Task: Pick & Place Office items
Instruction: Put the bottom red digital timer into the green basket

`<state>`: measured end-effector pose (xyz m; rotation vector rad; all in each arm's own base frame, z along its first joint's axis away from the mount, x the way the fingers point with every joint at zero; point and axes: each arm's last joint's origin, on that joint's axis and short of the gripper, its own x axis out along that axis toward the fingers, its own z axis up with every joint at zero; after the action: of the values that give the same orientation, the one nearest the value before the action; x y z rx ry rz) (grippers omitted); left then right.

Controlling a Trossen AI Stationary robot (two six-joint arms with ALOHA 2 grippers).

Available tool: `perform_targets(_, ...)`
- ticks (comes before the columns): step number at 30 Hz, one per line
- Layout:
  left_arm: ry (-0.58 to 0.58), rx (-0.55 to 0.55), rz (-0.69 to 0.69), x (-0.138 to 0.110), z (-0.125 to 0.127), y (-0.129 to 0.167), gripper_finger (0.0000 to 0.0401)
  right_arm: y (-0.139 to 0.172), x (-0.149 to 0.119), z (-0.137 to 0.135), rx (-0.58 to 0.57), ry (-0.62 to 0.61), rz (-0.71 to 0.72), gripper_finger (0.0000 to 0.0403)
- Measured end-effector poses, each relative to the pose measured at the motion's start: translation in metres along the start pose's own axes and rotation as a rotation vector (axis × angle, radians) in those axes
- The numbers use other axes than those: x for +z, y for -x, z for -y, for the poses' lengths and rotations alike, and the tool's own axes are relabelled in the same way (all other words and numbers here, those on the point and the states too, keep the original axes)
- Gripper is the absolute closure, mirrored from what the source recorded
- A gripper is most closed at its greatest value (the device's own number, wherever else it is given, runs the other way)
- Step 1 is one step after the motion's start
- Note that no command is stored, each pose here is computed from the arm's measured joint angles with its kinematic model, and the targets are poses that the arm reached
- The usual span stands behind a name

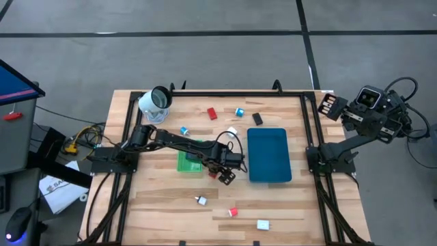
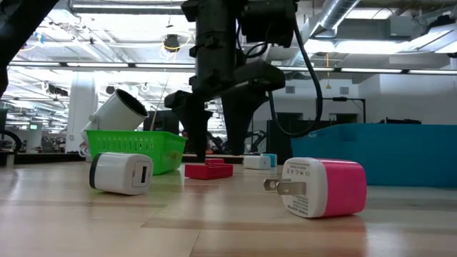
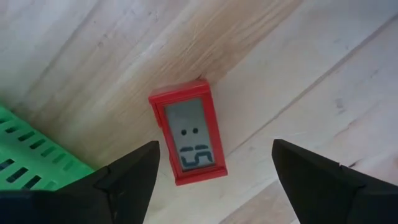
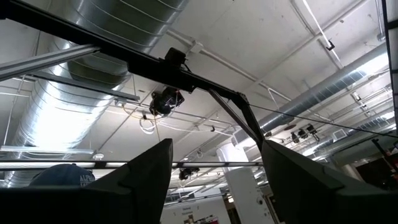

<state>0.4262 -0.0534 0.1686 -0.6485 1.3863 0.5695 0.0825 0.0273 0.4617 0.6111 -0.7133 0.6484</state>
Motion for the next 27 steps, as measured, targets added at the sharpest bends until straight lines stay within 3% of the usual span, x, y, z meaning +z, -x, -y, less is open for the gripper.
perform_targets(16, -0.031, -0.01, -0.005, 0.005, -0.004, -0.001, 0.0092, 0.0, 0.0, 0.0, 0.003, -0.002, -0.002, 0.0163)
perform_targets(27, 0.008, -0.023, -0.006, 0.007, 0.0, -0.011, 0.01, 0.0, 0.0, -0.001, 0.021, -0.003, -0.01, 0.0163)
